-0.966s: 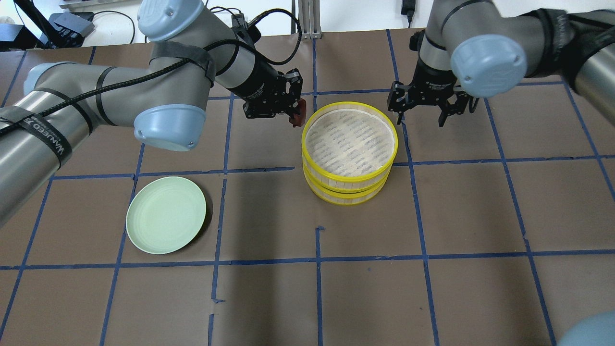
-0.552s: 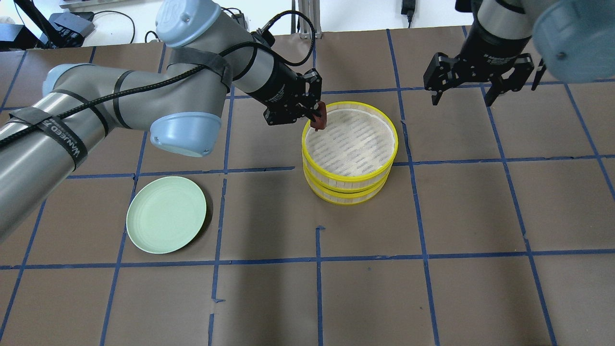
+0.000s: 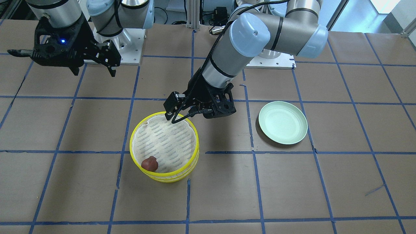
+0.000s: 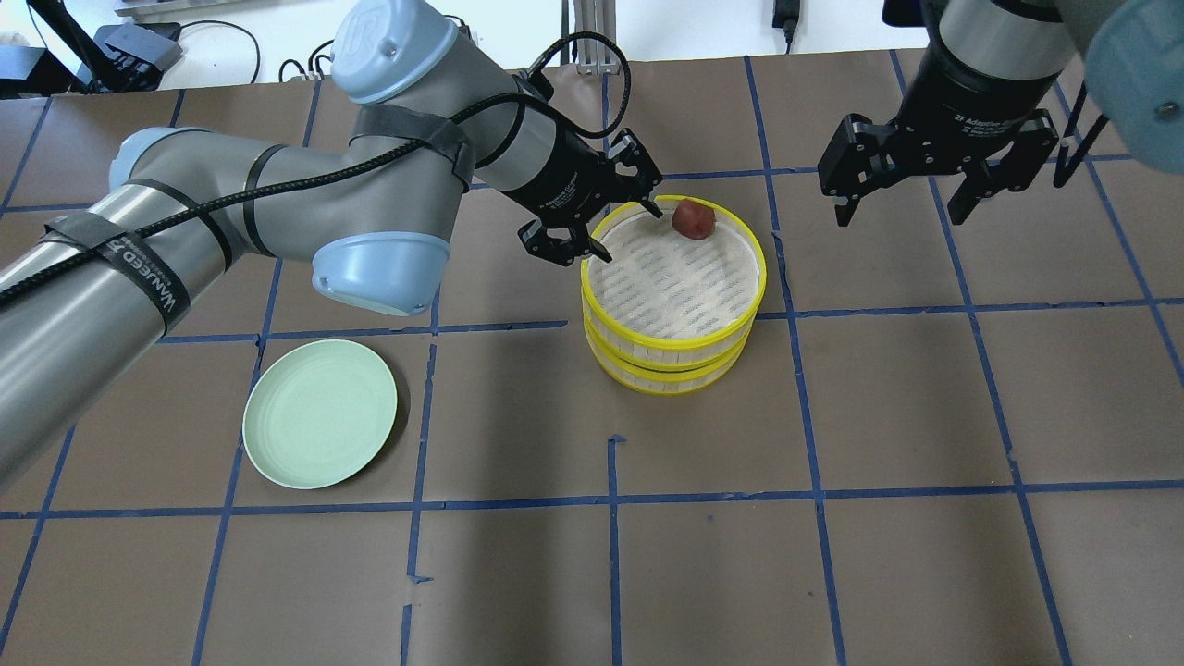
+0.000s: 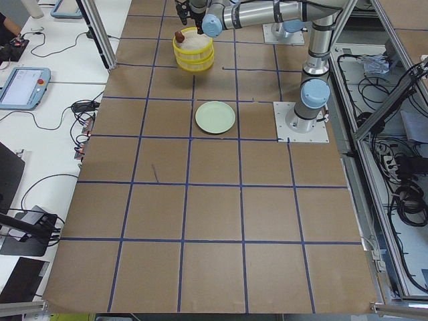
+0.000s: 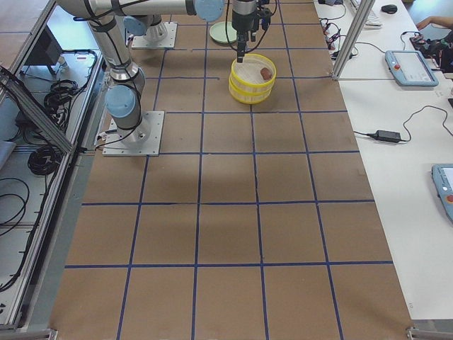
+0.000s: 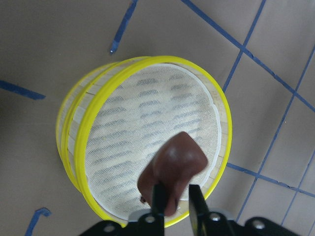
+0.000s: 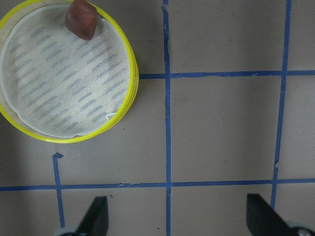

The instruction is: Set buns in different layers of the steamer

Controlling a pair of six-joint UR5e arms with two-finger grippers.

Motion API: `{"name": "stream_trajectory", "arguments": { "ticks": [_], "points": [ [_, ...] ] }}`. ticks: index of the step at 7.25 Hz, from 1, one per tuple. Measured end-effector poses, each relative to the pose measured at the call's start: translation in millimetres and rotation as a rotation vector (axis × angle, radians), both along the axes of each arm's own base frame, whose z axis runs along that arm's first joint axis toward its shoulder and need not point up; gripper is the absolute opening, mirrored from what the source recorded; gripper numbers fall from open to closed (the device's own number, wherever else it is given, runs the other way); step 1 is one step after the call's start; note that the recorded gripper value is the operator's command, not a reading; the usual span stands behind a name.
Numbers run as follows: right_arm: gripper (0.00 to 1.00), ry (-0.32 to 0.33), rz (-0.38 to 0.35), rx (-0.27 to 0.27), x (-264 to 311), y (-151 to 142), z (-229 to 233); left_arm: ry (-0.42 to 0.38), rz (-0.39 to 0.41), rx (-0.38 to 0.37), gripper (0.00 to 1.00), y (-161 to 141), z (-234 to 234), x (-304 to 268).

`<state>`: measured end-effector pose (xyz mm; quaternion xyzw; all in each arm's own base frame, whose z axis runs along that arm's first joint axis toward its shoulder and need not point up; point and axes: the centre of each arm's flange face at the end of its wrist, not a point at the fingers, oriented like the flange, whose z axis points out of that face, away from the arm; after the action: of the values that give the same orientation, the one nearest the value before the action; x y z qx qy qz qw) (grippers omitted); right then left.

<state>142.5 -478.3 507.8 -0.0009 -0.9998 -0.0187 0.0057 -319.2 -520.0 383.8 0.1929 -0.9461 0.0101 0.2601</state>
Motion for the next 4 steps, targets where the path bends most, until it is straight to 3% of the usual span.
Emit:
{"name": "stream_trajectory", "arguments": {
  "ticks": [2, 4],
  "points": [
    [1.00, 0.002, 0.015, 0.018, 7, -1, -2, -0.093, -0.168, -0.115, 1.00, -15, 6, 43],
    [1.00, -0.001, 0.015, 0.020, 8, -1, -2, -0.190, -0.332, -0.131, 1.00, -25, 17, 126]
  ]
}}
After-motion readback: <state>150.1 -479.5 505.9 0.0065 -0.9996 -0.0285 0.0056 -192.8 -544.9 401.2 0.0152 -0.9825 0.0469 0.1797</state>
